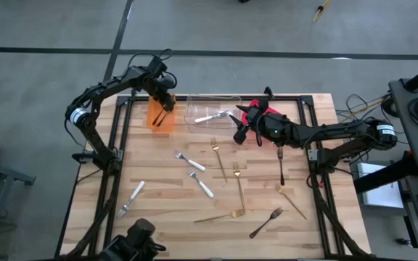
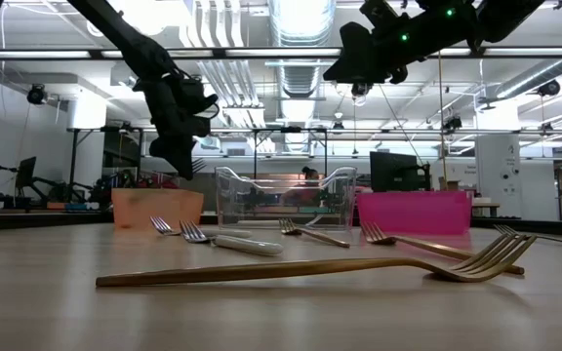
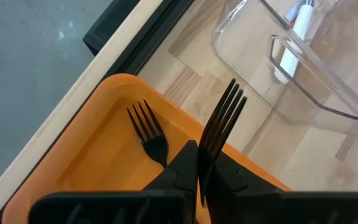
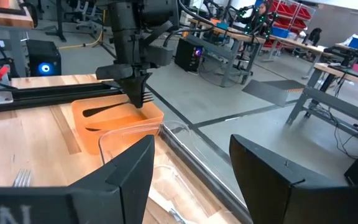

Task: Sort silverware by color (type)
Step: Put the black fork into the orange bin, then put the gold fork into the red bin

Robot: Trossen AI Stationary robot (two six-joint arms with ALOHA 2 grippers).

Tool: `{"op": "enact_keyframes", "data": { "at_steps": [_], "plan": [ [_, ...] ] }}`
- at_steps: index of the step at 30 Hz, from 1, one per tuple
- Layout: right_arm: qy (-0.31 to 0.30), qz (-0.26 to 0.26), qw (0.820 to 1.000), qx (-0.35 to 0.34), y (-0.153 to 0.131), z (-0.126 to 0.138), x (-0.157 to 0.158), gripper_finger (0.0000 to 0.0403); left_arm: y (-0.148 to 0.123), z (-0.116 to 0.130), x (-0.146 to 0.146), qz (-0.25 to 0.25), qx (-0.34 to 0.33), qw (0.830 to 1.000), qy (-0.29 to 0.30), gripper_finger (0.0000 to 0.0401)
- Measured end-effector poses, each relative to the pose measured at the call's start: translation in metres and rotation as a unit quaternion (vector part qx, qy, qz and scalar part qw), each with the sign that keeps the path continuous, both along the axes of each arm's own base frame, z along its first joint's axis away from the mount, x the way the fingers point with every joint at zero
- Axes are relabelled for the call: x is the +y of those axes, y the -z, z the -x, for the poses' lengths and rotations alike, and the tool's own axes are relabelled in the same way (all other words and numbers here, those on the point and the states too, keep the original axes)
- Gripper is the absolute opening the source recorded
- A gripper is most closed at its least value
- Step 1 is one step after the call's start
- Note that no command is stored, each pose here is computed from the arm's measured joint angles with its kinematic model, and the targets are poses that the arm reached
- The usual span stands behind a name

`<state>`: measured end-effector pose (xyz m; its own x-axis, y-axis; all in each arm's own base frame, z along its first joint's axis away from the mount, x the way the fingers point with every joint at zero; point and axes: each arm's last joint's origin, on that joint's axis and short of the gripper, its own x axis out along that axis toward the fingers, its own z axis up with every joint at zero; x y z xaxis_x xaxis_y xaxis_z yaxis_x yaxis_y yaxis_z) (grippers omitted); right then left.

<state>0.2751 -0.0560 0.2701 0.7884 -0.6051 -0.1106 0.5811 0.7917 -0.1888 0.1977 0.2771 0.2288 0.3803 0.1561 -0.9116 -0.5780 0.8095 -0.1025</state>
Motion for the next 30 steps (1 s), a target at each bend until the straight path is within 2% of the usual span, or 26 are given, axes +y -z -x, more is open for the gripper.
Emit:
{"op": "enact_keyframes", "data": {
  "at_steps": [10, 22, 26, 30],
  "plan": [
    [0.001, -0.011, 1.0, -0.007, 0.0, 0.0, 0.0, 0.0201, 0.0, 0.001, 0.0, -0.008, 0.01, 1.0, -0.001, 0.0003],
    [0.003, -0.026, 1.0, -0.006, 0.002, 0.0, 0.0, 0.0201, -0.001, 0.002, -0.001, -0.006, 0.016, 1.0, -0.001, 0.0048],
    [0.006, -0.051, 0.999, -0.018, 0.004, 0.0, 0.0, 0.0201, -0.007, 0.003, -0.003, -0.014, 0.011, 1.0, -0.004, 0.0051],
    [-0.003, -0.11, 0.994, -0.017, 0.011, 0.001, 0.001, 0.0201, -0.021, 0.003, -0.01, -0.024, -0.006, 0.999, -0.02, 0.0052]
  ]
}}
